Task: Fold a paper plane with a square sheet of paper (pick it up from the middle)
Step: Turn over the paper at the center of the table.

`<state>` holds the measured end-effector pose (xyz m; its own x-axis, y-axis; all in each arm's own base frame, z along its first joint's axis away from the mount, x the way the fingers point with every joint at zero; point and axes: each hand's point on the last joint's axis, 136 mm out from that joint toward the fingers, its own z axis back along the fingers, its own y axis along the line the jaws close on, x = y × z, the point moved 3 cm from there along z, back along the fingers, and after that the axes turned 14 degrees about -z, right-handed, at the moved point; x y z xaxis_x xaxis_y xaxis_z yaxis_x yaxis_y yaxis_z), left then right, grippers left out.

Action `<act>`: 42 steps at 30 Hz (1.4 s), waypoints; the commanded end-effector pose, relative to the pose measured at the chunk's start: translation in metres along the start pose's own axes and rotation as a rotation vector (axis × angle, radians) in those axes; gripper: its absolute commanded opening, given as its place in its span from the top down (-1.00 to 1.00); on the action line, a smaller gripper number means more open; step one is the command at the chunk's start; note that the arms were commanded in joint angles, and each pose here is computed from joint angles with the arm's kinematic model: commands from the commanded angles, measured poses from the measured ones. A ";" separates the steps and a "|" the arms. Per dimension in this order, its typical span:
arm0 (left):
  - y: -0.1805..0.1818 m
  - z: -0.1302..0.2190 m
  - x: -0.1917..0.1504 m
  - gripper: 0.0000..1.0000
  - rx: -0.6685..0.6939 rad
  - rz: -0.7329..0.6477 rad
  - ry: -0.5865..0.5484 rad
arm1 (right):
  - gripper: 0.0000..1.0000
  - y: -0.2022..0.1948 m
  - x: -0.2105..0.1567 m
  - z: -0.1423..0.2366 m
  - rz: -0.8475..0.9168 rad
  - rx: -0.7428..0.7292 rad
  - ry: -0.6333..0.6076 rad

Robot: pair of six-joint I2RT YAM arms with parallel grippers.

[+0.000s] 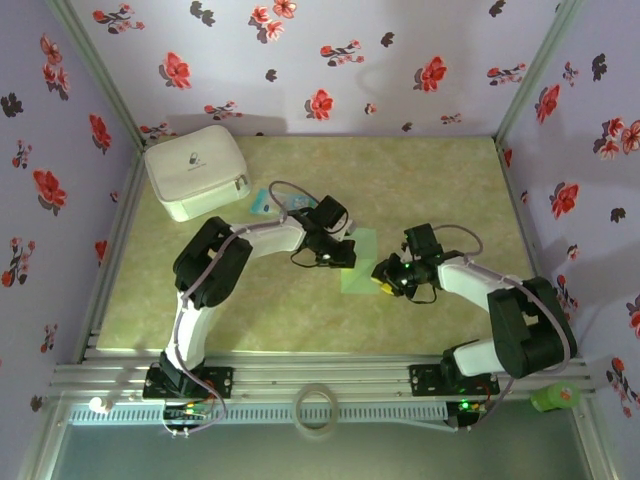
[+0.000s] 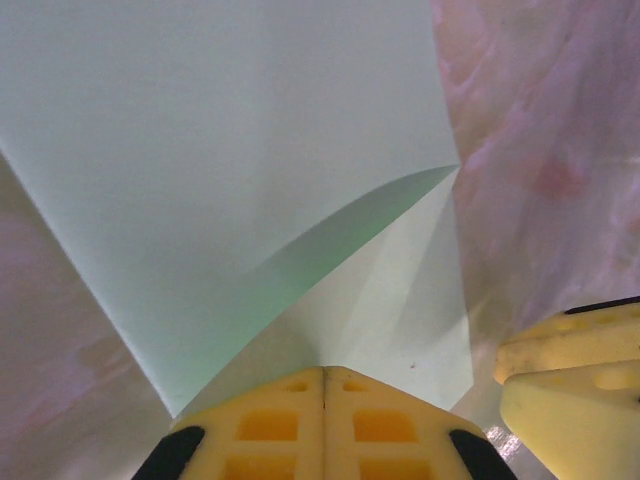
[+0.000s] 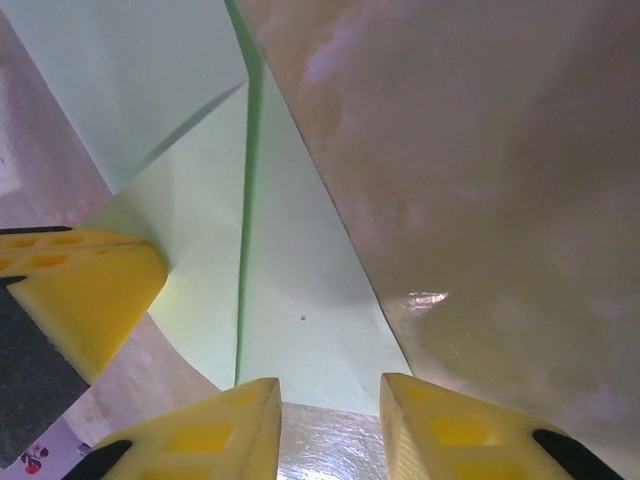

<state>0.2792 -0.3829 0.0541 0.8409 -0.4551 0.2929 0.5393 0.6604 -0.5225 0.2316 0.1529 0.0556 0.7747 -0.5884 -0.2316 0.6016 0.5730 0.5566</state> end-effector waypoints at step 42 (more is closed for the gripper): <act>0.023 -0.010 -0.035 0.96 0.066 0.031 0.057 | 0.25 -0.003 -0.011 -0.009 0.011 -0.046 0.021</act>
<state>0.2738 -0.3743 0.0424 0.8343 -0.4571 0.3084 0.5506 0.6623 -0.5080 0.2286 0.1645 0.0513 0.7960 -0.5576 -0.2355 0.5838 0.6047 0.5418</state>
